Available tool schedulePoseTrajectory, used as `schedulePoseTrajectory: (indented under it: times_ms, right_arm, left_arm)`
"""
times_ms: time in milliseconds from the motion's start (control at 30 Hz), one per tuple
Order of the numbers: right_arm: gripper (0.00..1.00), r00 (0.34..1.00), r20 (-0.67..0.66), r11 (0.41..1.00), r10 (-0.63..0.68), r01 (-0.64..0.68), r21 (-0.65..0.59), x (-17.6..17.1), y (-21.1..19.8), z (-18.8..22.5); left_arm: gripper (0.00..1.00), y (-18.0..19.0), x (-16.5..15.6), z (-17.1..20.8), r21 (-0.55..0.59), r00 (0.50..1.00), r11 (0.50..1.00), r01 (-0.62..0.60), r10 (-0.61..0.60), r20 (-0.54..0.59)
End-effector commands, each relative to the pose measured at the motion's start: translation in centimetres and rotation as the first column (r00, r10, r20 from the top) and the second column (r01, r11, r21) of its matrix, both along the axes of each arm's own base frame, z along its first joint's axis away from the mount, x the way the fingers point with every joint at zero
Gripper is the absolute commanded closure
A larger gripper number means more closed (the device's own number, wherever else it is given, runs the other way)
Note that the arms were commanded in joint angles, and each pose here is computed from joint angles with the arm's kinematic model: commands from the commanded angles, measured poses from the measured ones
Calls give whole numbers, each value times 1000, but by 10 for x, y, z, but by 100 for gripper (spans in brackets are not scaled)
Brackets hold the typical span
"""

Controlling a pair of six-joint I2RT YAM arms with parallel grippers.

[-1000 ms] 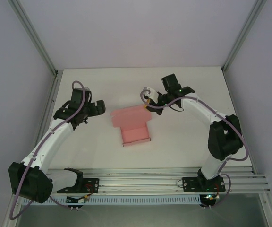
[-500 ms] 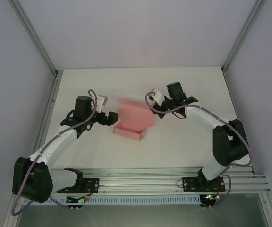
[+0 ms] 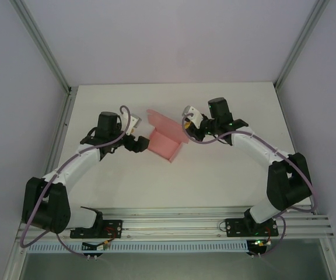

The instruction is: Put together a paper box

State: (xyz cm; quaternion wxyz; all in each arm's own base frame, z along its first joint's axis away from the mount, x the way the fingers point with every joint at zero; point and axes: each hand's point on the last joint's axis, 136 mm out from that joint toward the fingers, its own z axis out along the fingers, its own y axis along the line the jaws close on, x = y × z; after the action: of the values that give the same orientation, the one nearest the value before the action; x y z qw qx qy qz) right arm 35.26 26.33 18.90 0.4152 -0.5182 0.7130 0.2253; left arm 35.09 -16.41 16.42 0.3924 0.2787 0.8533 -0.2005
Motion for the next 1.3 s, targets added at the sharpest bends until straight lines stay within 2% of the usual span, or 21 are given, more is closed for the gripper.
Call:
schedulePoseTrajectory:
  times_ms: [0, 167, 233, 300, 400, 500, 567, 633, 867, 933, 1000, 1100, 1267]
  right_arm:
    - [92, 999, 10, 999, 49, -49, 1, 3, 3, 3]
    - [89, 995, -47, 996, 87, -88, -20, 7, 1, -4]
    - [80, 997, -47, 998, 54, -55, -28, 15, -2, -3]
    - [59, 999, -44, 1000, 4, -5, -28, 23, -6, -2]
    - [55, 996, -60, 998, -60, 58, -40, 27, -14, -3]
    - [36, 988, -113, 993, -106, 99, -61, 19, -22, -9]
    - [35, 975, -170, 990, -139, 132, -54, 13, -24, -13]
    - [28, 958, -225, 984, -178, 173, -41, 9, -25, -15]
    - [35, 919, -322, 973, -225, 230, -26, 0, -26, -32]
    - [36, 903, -353, 968, -246, 248, -40, 1, -27, -37]
    - [41, 893, -377, 968, -245, 250, -37, 1, -25, -39]
    - [49, 884, -396, 966, -249, 254, -39, 0, -23, -43]
    - [54, 878, -409, 966, -250, 252, -50, -1, -21, -46]
  left_arm:
    - [5, 3, 12, 7, 36, 999, 998, 43, -44, 29]
    - [5, 3, 30, 13, -6, 998, 998, 65, -65, 7]
    - [6, 2, 37, 13, -7, 997, 997, 74, -74, 3]
    - [6, 1, 38, 9, -8, 995, 995, 99, -99, -29]
    - [6, -1, 43, 7, -14, 988, 990, 143, -144, -47]
    - [5, -1, 47, 4, 6, 973, 976, 219, -218, -76]
    - [6, -1, 53, 0, 31, 960, 965, 259, -254, -114]
    - [9, -3, 58, -2, 31, 938, 947, 321, -314, -144]
    - [16, -14, 76, -20, -13, 865, 887, 462, -454, -215]
    - [18, -16, 85, -23, -13, 868, 887, 462, -455, -201]
    - [20, -21, 90, -21, -31, 867, 882, 471, -469, -172]
    - [32, -27, 90, -14, -74, 857, 870, 488, -494, -146]
    - [40, -33, 88, -12, -75, 847, 858, 509, -514, -134]
